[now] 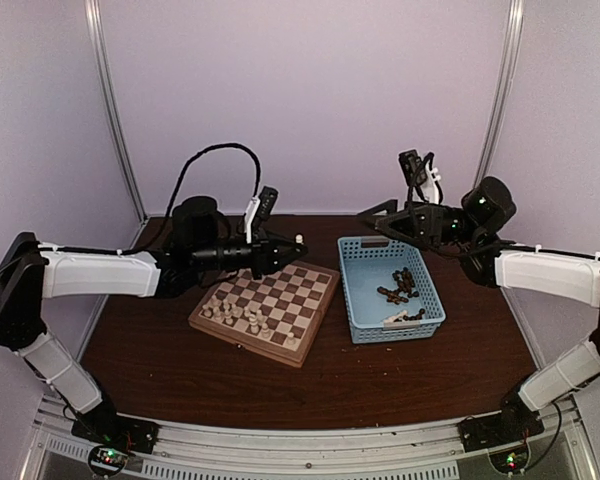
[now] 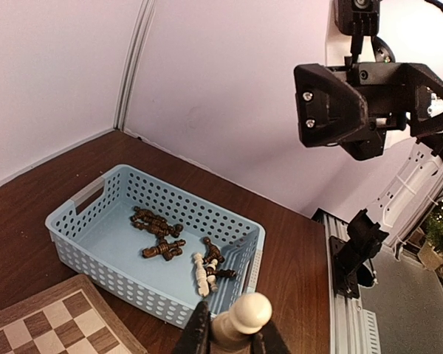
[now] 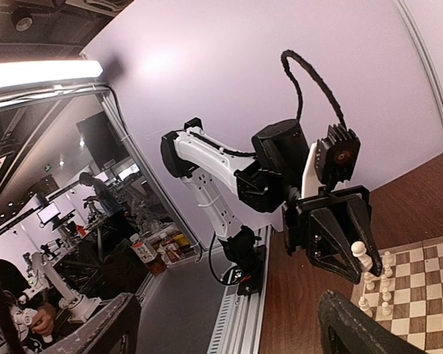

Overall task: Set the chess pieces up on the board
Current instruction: Pick up the chess piece from the storage box, then place the chess piece on the chessboard.

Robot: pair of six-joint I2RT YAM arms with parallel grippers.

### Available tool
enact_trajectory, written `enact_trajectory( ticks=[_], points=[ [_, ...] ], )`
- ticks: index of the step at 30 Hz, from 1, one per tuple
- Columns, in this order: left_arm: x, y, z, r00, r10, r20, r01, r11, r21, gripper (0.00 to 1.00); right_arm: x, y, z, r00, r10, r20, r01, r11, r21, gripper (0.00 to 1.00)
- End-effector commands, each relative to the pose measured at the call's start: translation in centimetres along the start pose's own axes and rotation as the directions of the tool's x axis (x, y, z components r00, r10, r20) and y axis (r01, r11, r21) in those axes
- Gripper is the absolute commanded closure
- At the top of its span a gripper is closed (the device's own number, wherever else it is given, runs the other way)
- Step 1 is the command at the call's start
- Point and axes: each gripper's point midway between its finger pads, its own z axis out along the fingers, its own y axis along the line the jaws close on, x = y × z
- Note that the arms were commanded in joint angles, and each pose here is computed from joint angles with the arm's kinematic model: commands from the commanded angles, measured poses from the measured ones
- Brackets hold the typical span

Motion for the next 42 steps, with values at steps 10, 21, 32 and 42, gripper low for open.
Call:
enact_trajectory(
  ticks=[10, 21, 32, 42],
  points=[
    [0.7, -2.0, -3.4, 0.999, 0.019, -0.029, -0.02, 1.0, -0.023, 0.96, -0.3, 1.6, 1.9, 1.0, 0.011, -0.004, -0.012, 0.983, -0.184, 0.16],
    [2.3, -2.1, -5.6, 0.996, 0.052, -0.074, -0.058, 0.995, -0.084, 0.96, 3.9, -6.7, 4.0, 0.986, 0.059, -0.154, -0.024, 0.975, 0.22, 0.27],
    [4.8, -1.0, -6.5, 0.983, 0.109, -0.149, -0.13, 0.982, -0.14, 0.96, 8.4, -9.3, 6.2, 0.906, 0.076, -0.417, 0.151, 0.861, 0.485, 0.63],
    [5.8, -0.3, -6.5, 0.969, 0.149, -0.197, -0.181, 0.971, -0.158, 0.96, 10.5, -9.7, 9.6, 0.877, 0.109, -0.468, 0.172, 0.838, 0.517, 0.68]
  ],
)
